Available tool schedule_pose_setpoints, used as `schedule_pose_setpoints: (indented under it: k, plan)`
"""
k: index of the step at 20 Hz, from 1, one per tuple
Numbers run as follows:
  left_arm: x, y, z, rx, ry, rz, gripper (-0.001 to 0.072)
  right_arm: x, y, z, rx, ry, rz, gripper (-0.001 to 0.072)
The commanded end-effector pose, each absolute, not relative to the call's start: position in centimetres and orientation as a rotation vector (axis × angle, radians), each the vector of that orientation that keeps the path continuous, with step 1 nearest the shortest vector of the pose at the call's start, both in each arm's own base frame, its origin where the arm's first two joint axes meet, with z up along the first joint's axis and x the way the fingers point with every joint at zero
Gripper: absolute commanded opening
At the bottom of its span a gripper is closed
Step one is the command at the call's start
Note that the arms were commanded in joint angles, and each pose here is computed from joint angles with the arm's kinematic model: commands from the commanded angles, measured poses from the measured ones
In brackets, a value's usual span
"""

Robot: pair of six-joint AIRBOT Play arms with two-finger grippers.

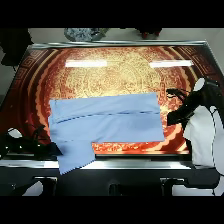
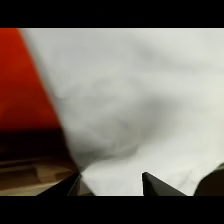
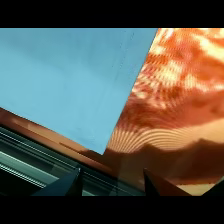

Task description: Fold the shirts.

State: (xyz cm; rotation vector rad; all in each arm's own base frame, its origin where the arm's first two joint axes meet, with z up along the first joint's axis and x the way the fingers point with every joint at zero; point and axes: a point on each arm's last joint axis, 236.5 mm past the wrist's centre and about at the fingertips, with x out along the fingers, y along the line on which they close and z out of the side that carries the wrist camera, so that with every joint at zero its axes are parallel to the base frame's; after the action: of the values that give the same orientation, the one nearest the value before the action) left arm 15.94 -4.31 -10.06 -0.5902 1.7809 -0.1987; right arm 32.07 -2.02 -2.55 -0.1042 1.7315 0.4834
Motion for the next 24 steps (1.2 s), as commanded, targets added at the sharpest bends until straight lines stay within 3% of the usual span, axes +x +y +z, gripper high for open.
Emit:
schedule_pose_setpoints:
  k: [1,3,4,5,6,7,8,20,21,22,23,24]
  plan:
    - [15.2,-4.6,-11.8,-0.582,1.778,-0.164,0.0436,30.7,-2.0,-3.4,-0.098,1.771,0.487,0.0492]
    - [16.2,-4.3,-12.1,-0.606,1.739,-0.108,0.0308,29.8,-2.6,-4.2,-0.113,1.789,0.451,0.0494]
    - [16.5,-4.3,-12.2,-0.617,1.728,-0.099,0.0305,29.4,-2.7,-4.6,-0.114,1.789,0.443,0.0496]
    - [16.6,-4.4,-12.1,-0.620,1.725,-0.101,0.0233,29.1,-2.5,-5.1,-0.111,1.787,0.442,0.0502]
    - [16.6,-4.4,-12.1,-0.621,1.727,-0.102,0.0092,28.7,-2.2,-5.6,-0.097,1.788,0.450,0.0508]
    - [16.5,-4.4,-12.1,-0.621,1.729,-0.103,0.0034,28.2,-1.9,-6.3,-0.084,1.796,0.456,0.0536]
    - [16.5,-4.5,-12.1,-0.623,1.728,-0.104,0.0034,27.7,-1.8,-7.0,-0.077,1.804,0.457,0.0570]
    - [16.8,-4.5,-12.1,-0.629,1.718,-0.104,0.0034,27.1,2.1,-11.8,0.170,1.732,0.391,0.0538]
    - [16.8,-4.5,-12.1,-0.629,1.716,-0.103,0.0034,26.9,2.1,-12.0,0.179,1.742,0.383,0.0482]
    - [16.8,-4.5,-12.1,-0.628,1.716,-0.103,0.0034,26.8,2.1,-12.1,0.185,1.747,0.379,0.0377]
    - [16.8,-4.5,-12.1,-0.625,1.715,-0.107,0.0034,26.8,2.1,-12.1,0.187,1.748,0.377,0.0240]
    - [16.9,-4.5,-12.0,-0.619,1.711,-0.113,0.0034,26.8,2.1,-12.1,0.188,1.750,0.376,0.0043]
